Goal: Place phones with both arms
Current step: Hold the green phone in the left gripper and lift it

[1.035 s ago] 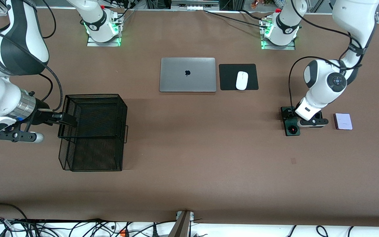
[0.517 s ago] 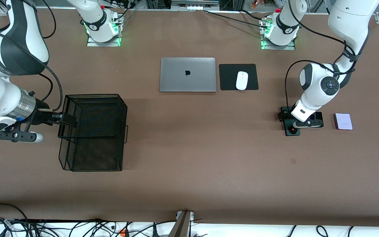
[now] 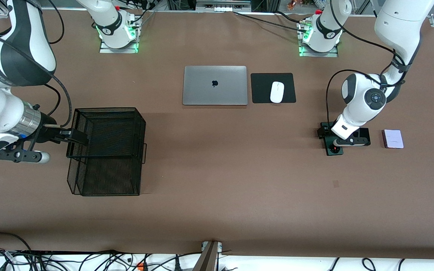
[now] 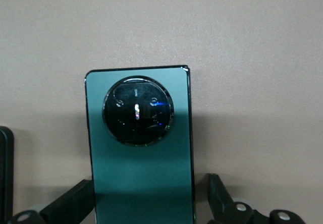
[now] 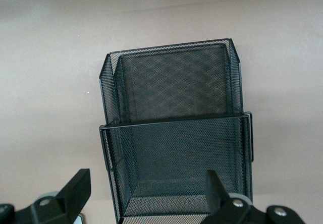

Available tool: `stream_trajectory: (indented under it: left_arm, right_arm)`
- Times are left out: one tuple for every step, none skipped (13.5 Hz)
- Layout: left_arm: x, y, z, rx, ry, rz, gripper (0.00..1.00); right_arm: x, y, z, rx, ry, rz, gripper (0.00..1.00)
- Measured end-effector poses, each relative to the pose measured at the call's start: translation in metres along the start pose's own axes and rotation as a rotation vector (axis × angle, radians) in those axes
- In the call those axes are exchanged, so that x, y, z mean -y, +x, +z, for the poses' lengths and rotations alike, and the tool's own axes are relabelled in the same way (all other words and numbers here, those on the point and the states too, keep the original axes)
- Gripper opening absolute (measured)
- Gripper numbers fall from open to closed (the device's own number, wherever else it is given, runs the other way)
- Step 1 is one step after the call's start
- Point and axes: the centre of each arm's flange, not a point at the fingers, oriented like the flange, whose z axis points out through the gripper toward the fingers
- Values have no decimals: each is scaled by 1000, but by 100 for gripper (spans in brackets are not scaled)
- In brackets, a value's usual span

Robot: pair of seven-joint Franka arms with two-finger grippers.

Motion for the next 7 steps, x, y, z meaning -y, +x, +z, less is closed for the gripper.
stream_trajectory:
  left_arm:
    - [0,0,1,-1,0,4,100]
    - [0,0,1,-1,0,7,100]
    - [0,0,1,-1,1,9,100]
    - [0,0,1,-3,0,9,100]
    - [0,1,0,-5,0,9,100]
    - [0,1,0,-7,0,9,100]
    - [0,1,0,-7,0,9,100]
  right_arm:
    - [0,0,0,0,0,0,100]
    - [0,0,0,0,0,0,100]
    - [0,0,0,0,0,0,100]
    - [0,0,0,0,0,0,100]
    - [0,0,0,0,0,0,100]
    - [0,0,0,0,0,0,100]
    - [0,0,0,0,0,0,100]
